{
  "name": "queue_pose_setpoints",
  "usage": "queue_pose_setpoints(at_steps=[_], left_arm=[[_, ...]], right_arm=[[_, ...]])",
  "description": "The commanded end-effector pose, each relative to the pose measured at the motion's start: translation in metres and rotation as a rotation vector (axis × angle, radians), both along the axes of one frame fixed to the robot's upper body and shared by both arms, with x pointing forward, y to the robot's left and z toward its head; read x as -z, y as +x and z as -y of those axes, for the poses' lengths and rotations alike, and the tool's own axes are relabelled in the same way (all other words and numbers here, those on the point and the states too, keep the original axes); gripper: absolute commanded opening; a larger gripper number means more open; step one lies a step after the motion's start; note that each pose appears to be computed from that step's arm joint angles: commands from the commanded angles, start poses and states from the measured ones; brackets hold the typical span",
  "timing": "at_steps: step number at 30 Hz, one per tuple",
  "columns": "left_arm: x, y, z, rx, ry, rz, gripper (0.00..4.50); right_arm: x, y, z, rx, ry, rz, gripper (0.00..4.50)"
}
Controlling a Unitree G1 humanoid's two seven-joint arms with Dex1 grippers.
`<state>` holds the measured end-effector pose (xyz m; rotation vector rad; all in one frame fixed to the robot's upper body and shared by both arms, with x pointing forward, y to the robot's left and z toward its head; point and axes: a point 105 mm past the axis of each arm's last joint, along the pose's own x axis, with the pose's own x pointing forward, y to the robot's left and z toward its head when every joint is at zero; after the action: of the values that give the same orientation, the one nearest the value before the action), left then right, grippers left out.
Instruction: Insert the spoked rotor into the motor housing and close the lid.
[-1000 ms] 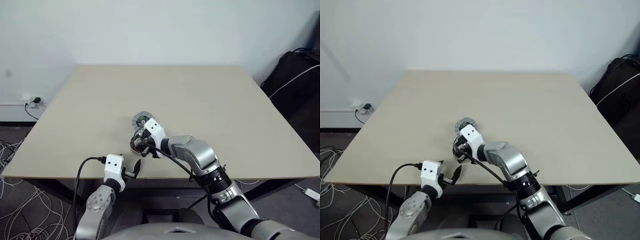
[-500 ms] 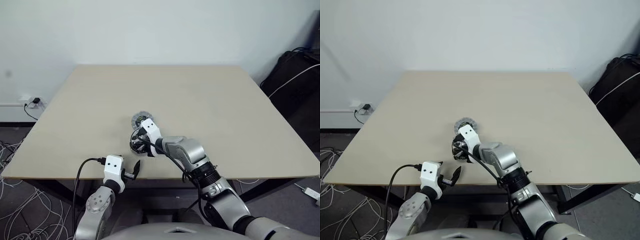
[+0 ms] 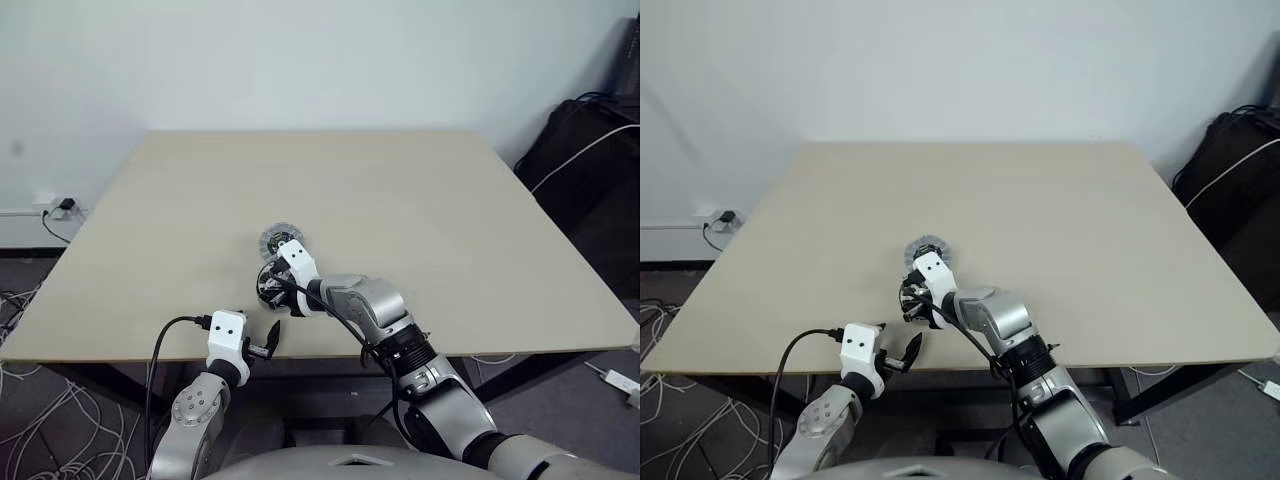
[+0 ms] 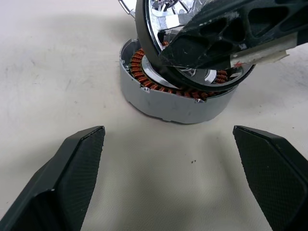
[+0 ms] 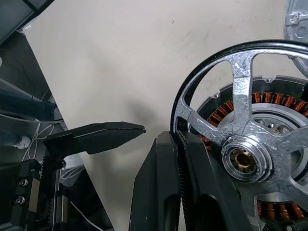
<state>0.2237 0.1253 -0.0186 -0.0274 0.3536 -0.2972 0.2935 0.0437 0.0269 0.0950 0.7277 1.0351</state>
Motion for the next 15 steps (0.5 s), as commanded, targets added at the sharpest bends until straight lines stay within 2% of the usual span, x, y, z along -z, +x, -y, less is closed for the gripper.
queue_pose_setpoints(at_steps=[1, 13, 15], left_arm=[[-0.0195, 0.0070, 0.0000, -0.005, -0.004, 0.078, 4.50], [-0.0195, 0.0075, 0.0004, -0.010, -0.007, 0.079, 4.50], [-0.0195, 0.0071, 0.0000, -0.013, -0.007, 0.078, 4.50]], right_arm=[[-0.0137, 0.0015, -0.0068, -0.018, 0.039, 0.026, 0.01], [-0.0130, -0.0036, -0.0124, -0.045, 0.043, 0.018, 0.01], [-0.0129, -0.0036, -0.0128, -0.048, 0.044, 0.018, 0.54]])
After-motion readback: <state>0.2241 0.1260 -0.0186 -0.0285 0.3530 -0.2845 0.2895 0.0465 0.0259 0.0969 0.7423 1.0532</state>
